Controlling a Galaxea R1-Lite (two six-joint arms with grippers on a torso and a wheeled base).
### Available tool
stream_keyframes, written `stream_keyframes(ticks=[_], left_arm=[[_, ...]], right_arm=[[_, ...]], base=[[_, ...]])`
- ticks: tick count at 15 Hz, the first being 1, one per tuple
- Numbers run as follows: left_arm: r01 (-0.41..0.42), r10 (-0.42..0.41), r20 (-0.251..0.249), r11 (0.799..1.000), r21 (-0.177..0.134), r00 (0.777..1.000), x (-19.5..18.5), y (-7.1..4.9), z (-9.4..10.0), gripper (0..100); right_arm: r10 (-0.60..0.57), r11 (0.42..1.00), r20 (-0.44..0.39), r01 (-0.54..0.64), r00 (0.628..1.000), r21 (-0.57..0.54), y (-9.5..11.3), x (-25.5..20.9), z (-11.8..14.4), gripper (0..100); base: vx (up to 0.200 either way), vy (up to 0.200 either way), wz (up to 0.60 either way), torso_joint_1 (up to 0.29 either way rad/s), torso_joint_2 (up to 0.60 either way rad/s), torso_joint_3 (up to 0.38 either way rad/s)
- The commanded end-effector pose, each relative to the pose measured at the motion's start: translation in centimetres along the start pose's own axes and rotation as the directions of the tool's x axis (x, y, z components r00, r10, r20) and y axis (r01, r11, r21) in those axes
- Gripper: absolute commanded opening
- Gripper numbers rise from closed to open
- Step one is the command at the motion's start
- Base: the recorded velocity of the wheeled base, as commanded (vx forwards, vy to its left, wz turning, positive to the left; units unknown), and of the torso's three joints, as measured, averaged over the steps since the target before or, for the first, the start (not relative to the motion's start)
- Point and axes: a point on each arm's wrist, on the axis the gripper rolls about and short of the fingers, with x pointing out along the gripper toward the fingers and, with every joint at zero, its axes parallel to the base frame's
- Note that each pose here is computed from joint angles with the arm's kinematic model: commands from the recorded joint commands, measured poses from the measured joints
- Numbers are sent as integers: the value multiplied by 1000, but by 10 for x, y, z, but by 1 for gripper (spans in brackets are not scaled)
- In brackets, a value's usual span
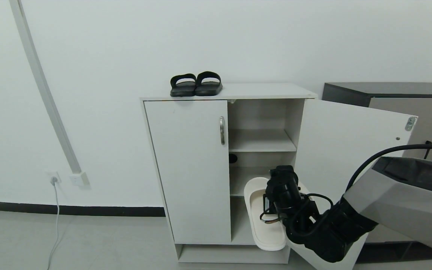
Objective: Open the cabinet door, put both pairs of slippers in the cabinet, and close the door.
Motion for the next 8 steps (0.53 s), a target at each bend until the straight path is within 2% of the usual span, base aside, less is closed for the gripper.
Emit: stream_keyframes(ticks=[1, 8], left_arm=[[0, 0, -3, 1000, 0, 1000, 0, 0, 0, 0], [0, 0, -3, 1000, 1, 1000, 0, 0, 0, 0]], right_arm=[[-1, 1000, -10, 1, 1000, -9, 2, 4, -7, 0], [1, 1000, -3, -1, 1000, -8, 6, 13, -16, 0]], base=[[0, 0, 0, 0, 0, 0], [0, 0, 0, 0, 0, 0]])
